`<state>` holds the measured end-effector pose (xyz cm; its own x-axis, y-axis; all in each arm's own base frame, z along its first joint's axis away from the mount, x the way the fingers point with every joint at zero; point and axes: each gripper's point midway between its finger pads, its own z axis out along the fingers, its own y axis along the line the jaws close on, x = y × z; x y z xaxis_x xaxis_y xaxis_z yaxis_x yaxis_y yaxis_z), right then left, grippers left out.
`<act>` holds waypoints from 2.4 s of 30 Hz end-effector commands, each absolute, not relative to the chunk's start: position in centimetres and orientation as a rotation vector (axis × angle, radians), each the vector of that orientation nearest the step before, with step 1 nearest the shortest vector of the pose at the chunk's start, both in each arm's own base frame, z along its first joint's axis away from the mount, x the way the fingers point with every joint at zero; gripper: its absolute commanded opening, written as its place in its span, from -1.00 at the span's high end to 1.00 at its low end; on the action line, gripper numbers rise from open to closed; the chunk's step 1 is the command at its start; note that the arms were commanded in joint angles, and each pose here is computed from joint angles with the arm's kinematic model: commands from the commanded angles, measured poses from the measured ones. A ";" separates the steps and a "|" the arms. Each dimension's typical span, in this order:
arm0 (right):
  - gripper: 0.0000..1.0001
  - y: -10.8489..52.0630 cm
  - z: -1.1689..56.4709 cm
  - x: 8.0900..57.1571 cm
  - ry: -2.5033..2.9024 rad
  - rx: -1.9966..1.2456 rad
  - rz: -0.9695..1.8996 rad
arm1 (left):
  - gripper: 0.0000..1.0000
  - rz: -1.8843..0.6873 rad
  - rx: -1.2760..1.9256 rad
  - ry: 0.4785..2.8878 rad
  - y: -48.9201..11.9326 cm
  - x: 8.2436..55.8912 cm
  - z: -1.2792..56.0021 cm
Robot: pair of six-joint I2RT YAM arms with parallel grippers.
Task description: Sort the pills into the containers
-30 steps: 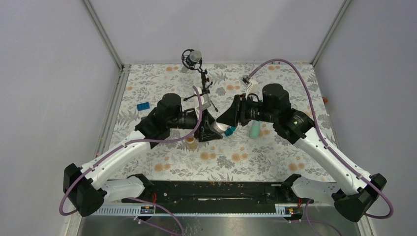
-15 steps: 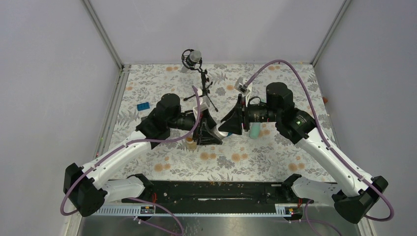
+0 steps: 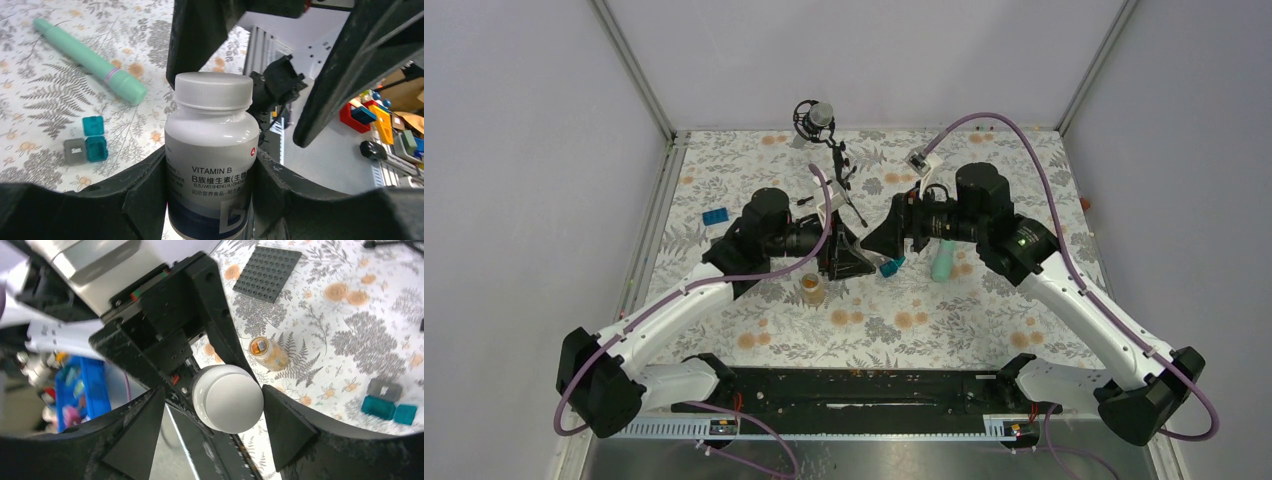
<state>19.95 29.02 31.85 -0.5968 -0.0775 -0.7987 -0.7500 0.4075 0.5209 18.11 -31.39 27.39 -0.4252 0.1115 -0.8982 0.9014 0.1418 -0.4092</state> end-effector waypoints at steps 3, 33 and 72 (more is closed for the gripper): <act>-0.48 29.3 32.8 22.8 2.023 -0.156 1.309 | 1.00 -1.253 0.897 1.668 -31.5 20.7 28.6; -0.33 27.6 32.3 14.5 1.714 -1.082 1.268 | 1.00 -1.416 1.069 1.534 -31.6 16.9 29.2; -0.50 28.5 34.0 13.9 1.673 -1.044 1.308 | 1.00 -1.439 1.090 1.526 -31.0 15.7 29.3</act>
